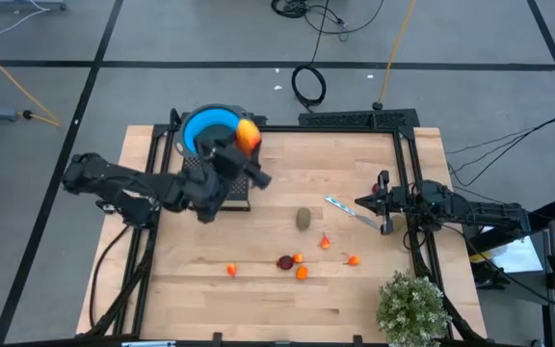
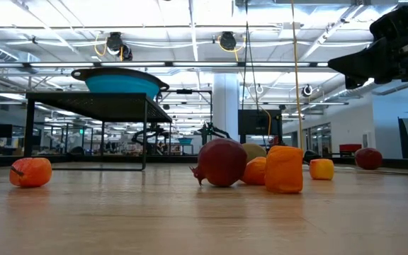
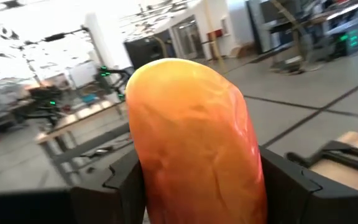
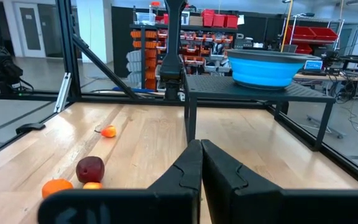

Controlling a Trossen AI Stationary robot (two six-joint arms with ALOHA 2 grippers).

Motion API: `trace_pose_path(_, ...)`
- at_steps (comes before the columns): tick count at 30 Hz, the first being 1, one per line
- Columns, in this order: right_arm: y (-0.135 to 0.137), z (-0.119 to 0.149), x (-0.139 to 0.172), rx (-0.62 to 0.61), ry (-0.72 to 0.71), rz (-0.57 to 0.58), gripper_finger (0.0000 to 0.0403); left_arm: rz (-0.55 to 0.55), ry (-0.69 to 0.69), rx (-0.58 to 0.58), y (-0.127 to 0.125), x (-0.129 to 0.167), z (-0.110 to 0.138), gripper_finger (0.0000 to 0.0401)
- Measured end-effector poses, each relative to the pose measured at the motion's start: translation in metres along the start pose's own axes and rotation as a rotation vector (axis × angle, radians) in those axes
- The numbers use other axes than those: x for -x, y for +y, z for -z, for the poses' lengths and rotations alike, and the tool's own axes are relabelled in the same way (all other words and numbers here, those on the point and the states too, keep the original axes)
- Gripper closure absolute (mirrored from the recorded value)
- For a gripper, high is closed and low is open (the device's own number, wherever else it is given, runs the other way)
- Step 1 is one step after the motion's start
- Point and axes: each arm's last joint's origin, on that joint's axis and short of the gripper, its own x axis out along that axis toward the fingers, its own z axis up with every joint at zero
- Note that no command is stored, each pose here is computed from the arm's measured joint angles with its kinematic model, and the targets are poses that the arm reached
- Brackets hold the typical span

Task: Pick & Place Fruit
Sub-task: Put the orange mango into the blue strainer bowl on the shelf

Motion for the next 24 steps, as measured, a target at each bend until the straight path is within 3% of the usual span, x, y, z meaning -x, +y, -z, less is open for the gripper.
trace_pose_path(6, 0.000, 0.000, 0.000, 0.010, 0.000, 0.000, 0.0403, -0.087, 0.048, -0.067, 0.021, -0.026, -0.014, 0.0168)
trace_pose_path(12, 0.000, 0.000, 0.000, 0.024, 0.000, 0.000, 0.0403, -0.170, 0.107, -0.136, 0.040, -0.052, -0.013, 0.0167)
trace_pose_path(24, 0.000, 0.003, 0.000, 0.017, 0.031, -0.006, 0.0403, -0.170, 0.253, -0.216, 0.082, -0.116, 0.018, 0.0167)
